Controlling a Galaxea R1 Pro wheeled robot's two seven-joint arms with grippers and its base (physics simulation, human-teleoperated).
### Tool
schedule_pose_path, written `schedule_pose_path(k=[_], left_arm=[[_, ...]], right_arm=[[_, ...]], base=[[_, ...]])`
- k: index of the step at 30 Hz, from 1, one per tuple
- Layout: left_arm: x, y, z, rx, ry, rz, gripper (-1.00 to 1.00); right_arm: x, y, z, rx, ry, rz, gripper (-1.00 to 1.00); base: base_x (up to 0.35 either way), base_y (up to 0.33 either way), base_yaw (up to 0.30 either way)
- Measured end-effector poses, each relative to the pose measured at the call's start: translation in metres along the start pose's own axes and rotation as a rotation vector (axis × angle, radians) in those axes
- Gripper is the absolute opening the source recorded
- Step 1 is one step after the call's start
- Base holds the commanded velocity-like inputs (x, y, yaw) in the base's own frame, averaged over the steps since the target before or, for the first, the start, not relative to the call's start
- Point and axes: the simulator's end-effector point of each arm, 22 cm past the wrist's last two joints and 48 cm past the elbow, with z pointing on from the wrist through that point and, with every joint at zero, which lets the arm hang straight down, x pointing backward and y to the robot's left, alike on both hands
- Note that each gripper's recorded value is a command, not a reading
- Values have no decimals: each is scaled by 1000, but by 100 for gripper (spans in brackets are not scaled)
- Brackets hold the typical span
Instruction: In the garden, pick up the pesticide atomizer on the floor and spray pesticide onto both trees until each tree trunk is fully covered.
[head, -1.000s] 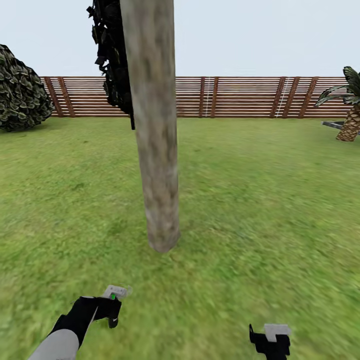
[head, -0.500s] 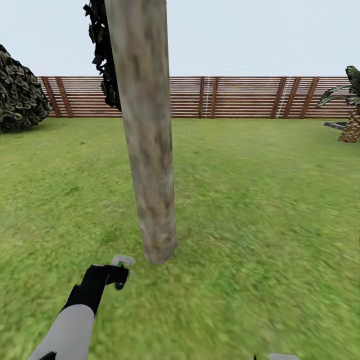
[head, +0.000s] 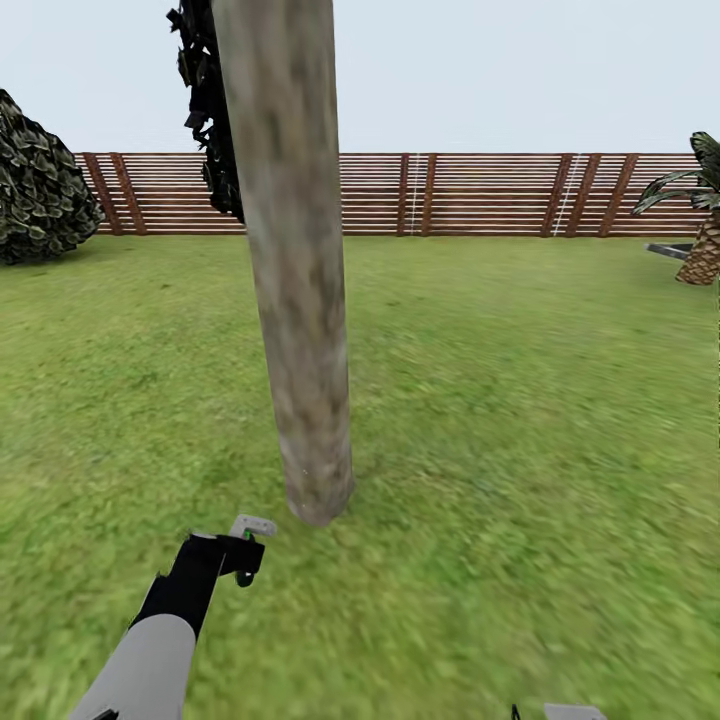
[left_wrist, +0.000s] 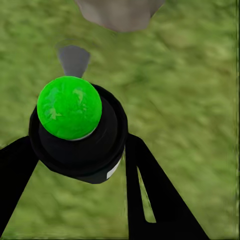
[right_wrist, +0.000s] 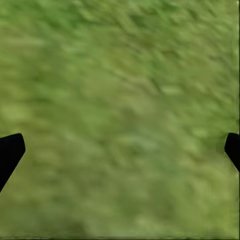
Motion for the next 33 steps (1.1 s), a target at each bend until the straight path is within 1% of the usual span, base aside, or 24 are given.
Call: schedule_pose_path(k=[2,3,4,7,8,11,14,18,19,22,24,27,28,30,32,33], left_arm=[[-5,-5,0,8,-8,-5,-100],[-7,-6,0,9,-10,-5,-100],[-8,-5,0,8,-12,-5,-100],[-5,1,-1,-1,-7,-2,-100],[-4,4,-1,-7,-3,5,-100],[0,3,0,-6,5,10,-100],[-2,-11,2,18,3,-4,-100],[-2,-38,4,64,40,-29,-100],[-4,-37,3,62,42,-29,-100],[-4,-29,2,48,46,-32,-100],[2,-4,0,11,52,-27,-100],[8,21,-3,-22,59,-26,-100],[10,33,-4,-38,63,-23,-100],[12,38,-5,-43,65,-25,-100],[13,38,-4,-43,67,-23,-100],[14,34,-3,-36,69,-25,-100]], right_arm=[[-2,-1,1,-7,-6,-16,100],[-7,-1,2,-9,-18,-16,100],[-19,0,6,-11,-45,-13,100],[-33,1,9,-11,-76,-8,100],[-35,1,10,-11,-81,-7,100],[-37,1,10,-11,-84,-6,100],[-37,1,10,-10,-85,-6,100],[-37,0,10,-7,-86,-4,100],[-37,0,10,-7,-85,-5,100],[-37,0,10,-8,-85,-4,100],[-37,0,10,-7,-85,-4,100],[-37,0,10,-7,-85,-4,100],[-37,0,10,-7,-85,-4,100],[-37,0,10,-7,-85,-4,100],[-37,0,10,-7,-85,-4,100],[-37,0,10,-7,-85,-4,100]], base=[[-310,0,0],[-122,0,0],[-78,0,0],[-29,0,0],[-7,0,0],[-2,0,0],[0,0,0],[0,0,0],[0,0,-12],[0,0,-148],[0,0,-260],[0,0,-276],[0,0,-282],[0,0,-283],[-77,69,-278],[-198,174,-234]])
